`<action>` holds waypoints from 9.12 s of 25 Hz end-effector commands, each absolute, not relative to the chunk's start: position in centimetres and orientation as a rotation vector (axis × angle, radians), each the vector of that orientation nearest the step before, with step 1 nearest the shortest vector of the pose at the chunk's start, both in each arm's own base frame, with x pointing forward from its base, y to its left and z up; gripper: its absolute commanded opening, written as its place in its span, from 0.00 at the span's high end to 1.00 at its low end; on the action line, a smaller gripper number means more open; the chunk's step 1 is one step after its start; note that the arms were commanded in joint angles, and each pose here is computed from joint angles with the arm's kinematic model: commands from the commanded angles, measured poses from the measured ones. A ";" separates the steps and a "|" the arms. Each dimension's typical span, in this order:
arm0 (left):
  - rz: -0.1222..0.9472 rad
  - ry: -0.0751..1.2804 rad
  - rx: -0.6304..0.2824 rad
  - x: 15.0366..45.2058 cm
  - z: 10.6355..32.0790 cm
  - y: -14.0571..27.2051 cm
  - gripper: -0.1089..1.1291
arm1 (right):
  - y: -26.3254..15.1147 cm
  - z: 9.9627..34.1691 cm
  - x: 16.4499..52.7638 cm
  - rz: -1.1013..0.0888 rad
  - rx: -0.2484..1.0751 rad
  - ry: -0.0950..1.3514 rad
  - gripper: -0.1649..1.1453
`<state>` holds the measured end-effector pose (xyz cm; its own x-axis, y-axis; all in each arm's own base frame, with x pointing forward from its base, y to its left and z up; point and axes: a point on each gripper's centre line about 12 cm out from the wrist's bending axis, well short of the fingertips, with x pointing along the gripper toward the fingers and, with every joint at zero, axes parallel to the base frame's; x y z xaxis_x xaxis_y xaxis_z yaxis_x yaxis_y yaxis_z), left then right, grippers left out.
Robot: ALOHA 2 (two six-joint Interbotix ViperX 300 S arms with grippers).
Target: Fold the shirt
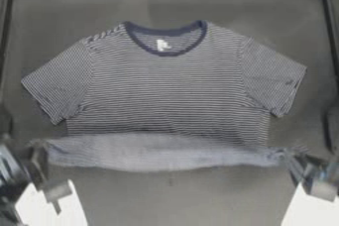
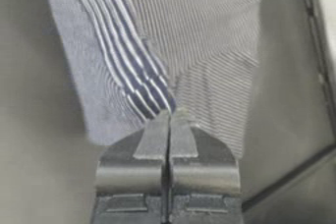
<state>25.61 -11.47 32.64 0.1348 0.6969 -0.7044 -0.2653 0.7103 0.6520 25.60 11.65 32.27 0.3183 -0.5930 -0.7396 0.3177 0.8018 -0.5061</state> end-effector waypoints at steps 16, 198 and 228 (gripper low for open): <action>0.754 1.158 0.279 23.6 32.3 2.9 0.87 | -2.7 31.4 24.2 -0.705 -0.137 1.085 0.83; 0.953 1.246 -0.687 19.5 9.3 9.2 0.28 | -10.7 9.5 16.5 -1.107 0.964 1.041 0.10; 0.878 1.290 -0.556 22.6 11.3 9.0 0.88 | -10.2 12.4 19.9 -1.046 0.833 1.100 0.83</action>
<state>21.89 8.71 10.19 0.0087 0.2268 -0.9739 -0.8128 0.5689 0.1252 19.20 -9.93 10.84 0.0720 -0.2137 -0.9742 0.9542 0.2991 0.0050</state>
